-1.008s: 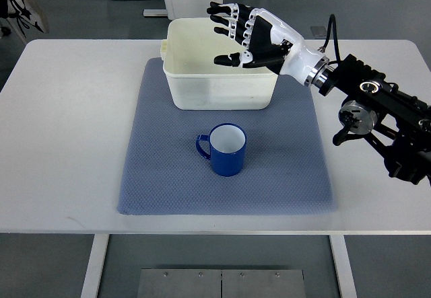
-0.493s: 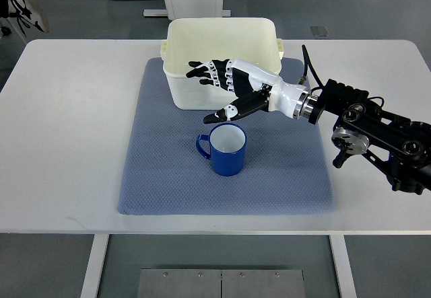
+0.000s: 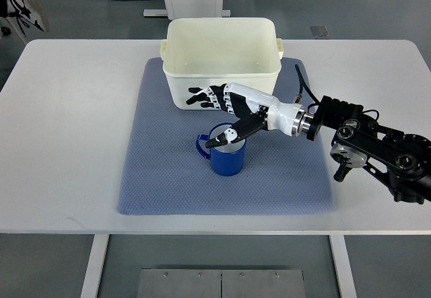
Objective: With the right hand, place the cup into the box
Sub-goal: 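Close the right hand's fingers around the blue mug's rim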
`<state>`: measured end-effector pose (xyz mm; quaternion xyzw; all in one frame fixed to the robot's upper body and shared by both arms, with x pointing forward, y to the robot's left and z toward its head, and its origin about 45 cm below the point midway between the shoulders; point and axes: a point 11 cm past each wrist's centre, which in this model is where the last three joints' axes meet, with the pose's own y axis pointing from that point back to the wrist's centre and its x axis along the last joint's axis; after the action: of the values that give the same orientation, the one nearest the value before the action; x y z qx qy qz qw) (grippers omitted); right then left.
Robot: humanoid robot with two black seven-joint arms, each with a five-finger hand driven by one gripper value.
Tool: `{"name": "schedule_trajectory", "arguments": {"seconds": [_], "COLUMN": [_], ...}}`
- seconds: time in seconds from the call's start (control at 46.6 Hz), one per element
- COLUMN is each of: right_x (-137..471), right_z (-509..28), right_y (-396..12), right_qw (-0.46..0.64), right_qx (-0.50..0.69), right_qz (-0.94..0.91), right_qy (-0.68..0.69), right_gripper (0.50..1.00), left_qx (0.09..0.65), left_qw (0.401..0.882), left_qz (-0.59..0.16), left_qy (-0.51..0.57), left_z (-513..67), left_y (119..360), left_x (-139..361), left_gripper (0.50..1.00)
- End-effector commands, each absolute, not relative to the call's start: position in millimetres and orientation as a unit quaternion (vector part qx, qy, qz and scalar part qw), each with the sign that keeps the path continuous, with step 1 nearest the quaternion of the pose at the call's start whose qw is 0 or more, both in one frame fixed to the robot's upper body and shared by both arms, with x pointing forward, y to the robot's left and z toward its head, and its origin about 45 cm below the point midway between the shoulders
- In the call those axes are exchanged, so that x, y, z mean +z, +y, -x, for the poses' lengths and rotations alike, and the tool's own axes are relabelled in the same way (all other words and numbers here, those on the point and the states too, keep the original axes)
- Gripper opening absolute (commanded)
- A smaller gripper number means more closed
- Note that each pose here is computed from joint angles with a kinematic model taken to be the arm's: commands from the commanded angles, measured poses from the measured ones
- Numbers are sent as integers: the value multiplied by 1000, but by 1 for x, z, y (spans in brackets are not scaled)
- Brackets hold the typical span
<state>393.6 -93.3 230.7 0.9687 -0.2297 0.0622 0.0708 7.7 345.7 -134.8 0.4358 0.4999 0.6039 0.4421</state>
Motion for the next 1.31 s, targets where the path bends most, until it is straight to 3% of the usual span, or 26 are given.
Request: {"name": "schedule_trajectory", "arguments": {"seconds": [0.0, 1.287], "right_x": [227, 188], "right_z": [-392, -390], "right_y": [-93, -117], "right_qw": [73, 94], "right_qx": [60, 43], "right_qz": [-969, -963], "right_qy": [-229, -249], "right_gripper": [998, 998], "left_qx": [604, 604], "left_qw": [442, 442], "left_qz": [-436, -436], "left_qy": [500, 500], "left_z": [-8, -8], "left_y": [346, 346], "left_x": [-135, -135], "left_gripper": [1000, 1000]}}
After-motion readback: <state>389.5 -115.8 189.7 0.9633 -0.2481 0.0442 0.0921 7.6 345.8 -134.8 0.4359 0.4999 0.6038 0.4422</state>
